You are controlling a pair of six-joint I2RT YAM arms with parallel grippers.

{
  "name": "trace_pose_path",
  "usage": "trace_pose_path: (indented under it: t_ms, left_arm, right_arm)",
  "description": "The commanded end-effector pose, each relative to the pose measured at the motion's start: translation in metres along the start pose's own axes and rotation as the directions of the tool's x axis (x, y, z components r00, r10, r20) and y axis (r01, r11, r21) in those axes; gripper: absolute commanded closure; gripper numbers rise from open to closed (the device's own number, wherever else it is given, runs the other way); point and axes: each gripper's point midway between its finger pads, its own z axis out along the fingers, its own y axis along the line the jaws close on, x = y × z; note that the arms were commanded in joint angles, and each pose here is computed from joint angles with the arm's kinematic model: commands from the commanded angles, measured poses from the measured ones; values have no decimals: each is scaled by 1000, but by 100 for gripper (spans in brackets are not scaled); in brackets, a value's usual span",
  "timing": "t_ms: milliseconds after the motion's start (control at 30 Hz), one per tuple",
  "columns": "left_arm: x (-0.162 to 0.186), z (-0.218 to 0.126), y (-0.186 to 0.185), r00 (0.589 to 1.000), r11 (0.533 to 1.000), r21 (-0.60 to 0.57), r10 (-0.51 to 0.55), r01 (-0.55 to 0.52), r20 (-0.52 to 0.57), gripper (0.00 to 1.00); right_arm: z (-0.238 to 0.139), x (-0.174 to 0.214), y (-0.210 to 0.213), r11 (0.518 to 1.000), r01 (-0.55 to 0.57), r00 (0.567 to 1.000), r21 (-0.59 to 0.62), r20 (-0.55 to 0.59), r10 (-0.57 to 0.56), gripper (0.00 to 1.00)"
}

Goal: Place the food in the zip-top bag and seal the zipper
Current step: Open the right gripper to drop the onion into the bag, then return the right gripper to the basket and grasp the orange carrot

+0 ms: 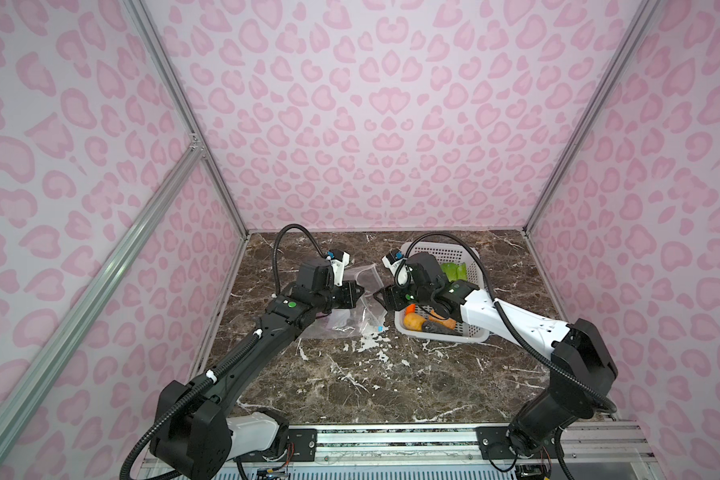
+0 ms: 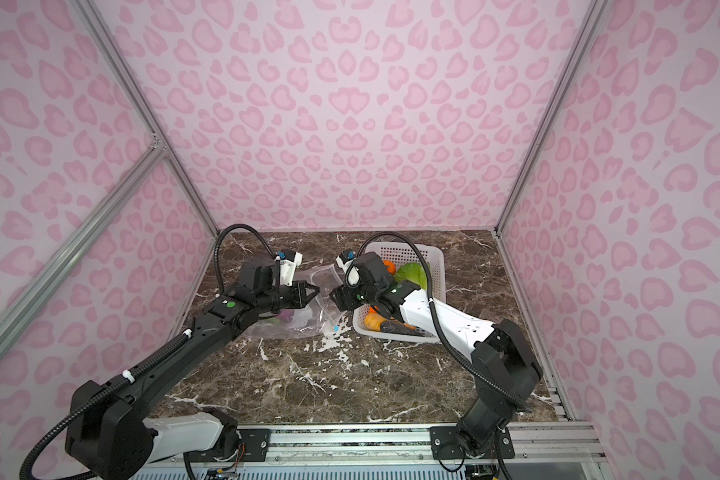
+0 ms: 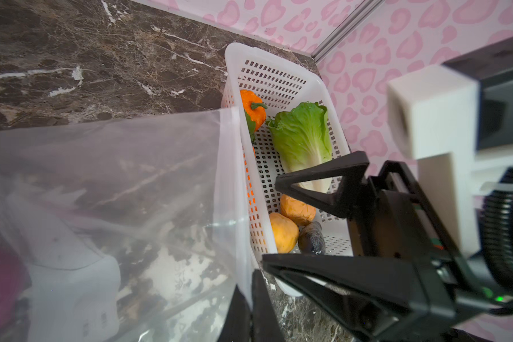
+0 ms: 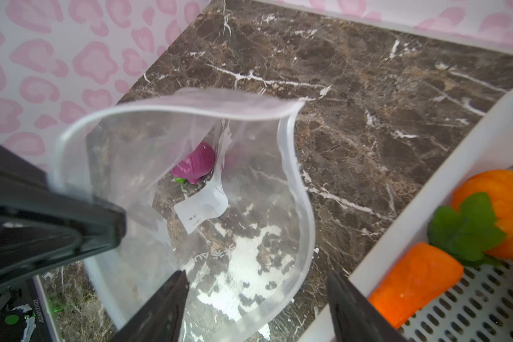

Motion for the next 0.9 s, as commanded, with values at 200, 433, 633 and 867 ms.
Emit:
trace_pose_path:
  t_ms: [200,433,633,867]
  left_arm:
    - [-6,-3,-5,1000,1000,13,14,-14,21,98]
    - [-7,-3,-6,1000,1000,16,14,-15,24,98]
    - [-5,-2,-7,1000,1000,24,11,-12,17,98]
    - [-5,-1,-7,1000,1000,22,11,-11,16,98]
  right_arm:
    - [-37,11,-75,962,-150,988,230,64,139,28]
    - [-38,59,-128,894,-284,954,347,12,299,31]
    - [-12,73,-138,882,-316,935,350,-45,352,33]
    - [23,61,-139,885,-347,919,310,-74,386,34]
